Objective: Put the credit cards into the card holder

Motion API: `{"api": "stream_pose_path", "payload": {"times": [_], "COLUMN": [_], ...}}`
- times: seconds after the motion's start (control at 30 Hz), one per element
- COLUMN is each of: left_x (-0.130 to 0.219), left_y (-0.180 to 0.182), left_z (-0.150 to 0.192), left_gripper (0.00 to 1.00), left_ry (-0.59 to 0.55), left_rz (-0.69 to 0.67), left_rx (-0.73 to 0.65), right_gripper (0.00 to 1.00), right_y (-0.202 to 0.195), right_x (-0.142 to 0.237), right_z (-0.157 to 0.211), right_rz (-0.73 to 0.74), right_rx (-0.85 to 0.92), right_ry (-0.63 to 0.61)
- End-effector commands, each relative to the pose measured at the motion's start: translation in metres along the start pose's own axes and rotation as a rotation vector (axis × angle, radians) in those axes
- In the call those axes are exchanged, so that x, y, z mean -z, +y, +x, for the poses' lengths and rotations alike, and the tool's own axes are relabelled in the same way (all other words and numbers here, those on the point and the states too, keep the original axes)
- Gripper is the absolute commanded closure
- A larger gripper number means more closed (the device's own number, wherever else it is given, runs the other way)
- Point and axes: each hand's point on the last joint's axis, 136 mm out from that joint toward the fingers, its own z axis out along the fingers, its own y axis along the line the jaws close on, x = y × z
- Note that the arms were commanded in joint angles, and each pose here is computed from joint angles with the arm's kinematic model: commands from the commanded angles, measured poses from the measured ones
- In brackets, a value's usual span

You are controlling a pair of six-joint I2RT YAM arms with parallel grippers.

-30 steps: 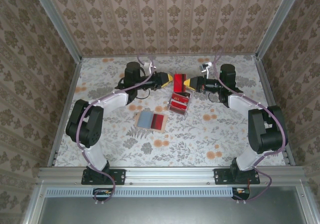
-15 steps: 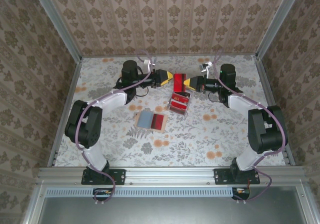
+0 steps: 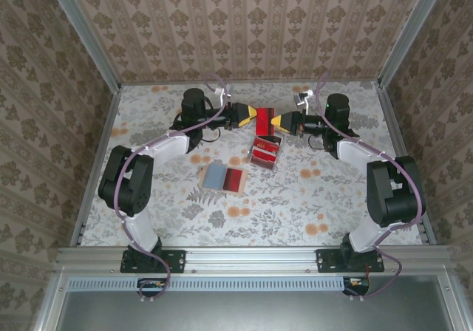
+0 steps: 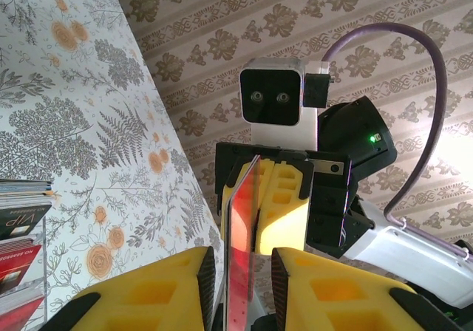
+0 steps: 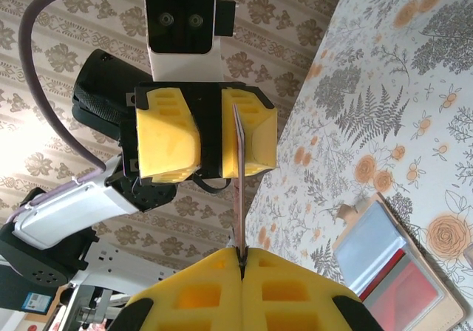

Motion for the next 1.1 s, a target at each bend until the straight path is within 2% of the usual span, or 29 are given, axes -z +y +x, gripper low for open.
{"api": "stream_pose_path", "payload": {"times": [0.0,0.67,1.07], "left_x": [-0.003,-0.001,-0.006], "left_y": [-0.007,-0.007,-0.024], "left_z": [-0.002,-0.003,-0.002], "left_gripper": [0.71,0.94,1.0], "left_ry": [0.02,0.014,0.023], "left_rz": [0.025,0.038,0.084], "left_rx": [-0.045,-0.056,-0.083], "right_gripper": [0.97,0.97,0.94], "right_y": [0.017,0.016,-0.006], "right_x": [-0.001,-0.003,-0.013], "right_z": [0.001,0.004,0.001], "right_rz": [-0.04,-0.049,-0.002], "right_rx": [0.047,0.049,-0.002], "right_ry": [0.021,0.037,0.035]}}
